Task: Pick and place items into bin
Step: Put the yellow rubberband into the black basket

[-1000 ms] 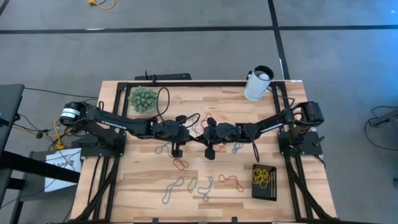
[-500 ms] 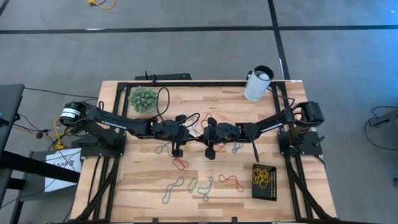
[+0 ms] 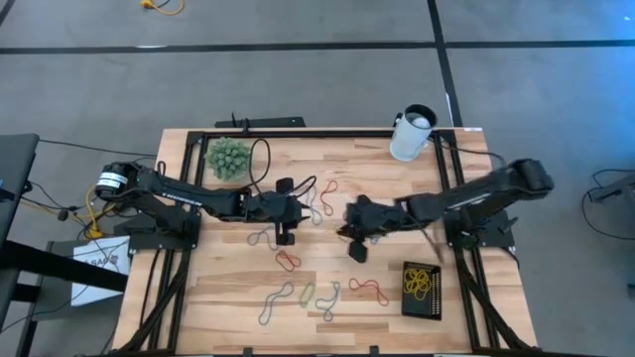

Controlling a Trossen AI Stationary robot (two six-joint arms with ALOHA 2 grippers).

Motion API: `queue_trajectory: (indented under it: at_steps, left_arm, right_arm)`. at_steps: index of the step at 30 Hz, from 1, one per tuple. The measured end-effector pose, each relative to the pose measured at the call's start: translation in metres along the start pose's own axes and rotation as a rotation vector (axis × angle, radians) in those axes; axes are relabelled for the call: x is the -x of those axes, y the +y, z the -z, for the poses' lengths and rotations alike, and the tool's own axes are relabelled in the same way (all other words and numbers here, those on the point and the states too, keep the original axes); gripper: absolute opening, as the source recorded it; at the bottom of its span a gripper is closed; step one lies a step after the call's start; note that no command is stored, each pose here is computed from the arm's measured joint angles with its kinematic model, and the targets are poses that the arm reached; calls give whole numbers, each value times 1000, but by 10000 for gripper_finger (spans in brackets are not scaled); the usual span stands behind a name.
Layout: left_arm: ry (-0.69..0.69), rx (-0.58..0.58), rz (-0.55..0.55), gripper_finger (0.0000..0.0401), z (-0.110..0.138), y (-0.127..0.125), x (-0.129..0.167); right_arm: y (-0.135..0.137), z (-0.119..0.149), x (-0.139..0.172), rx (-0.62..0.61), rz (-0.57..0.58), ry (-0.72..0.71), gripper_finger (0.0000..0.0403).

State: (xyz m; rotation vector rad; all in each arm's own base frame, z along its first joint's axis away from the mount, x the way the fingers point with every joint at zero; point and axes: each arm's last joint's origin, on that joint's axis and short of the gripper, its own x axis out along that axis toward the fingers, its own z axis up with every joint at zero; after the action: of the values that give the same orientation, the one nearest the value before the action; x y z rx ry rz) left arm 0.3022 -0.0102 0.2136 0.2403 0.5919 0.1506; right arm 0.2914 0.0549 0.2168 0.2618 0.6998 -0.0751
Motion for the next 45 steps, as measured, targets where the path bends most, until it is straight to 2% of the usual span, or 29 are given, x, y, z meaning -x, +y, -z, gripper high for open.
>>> queue_trajectory:
  at_steps: [3, 9, 14, 16, 20, 24, 30, 36, 45]
  left_arm:
    - [7, 0, -36, 108, 0, 1, 0]
    - [6, 10, -36, 109, 0, 1, 0]
    - [5, 15, -37, 109, 0, 1, 0]
    - [5, 15, -36, 109, 0, 1, 0]
    - [0, 17, -37, 109, 0, 1, 0]
    - [-2, 25, -37, 109, -1, 1, 0]
    - [-4, 26, -37, 109, -1, 1, 0]
    - [-12, 32, -38, 109, -1, 1, 0]
    - [-15, 38, -38, 109, -2, 1, 0]
  right_arm:
    - [10, 12, 38, -89, 12, 97, 0]
    - [26, 46, 101, -320, 10, 323, 0]
    - [43, 75, 130, -447, 6, 532, 0]
    - [49, 84, 136, -484, 19, 572, 0]
    - [58, 101, 139, -526, 119, 637, 0]
    - [64, 118, 135, -473, 229, 695, 0]
    - [72, 129, 119, -435, 308, 719, 9]
    - [74, 128, 103, -372, 292, 728, 33]
    - [63, 117, 89, -343, 288, 754, 52]
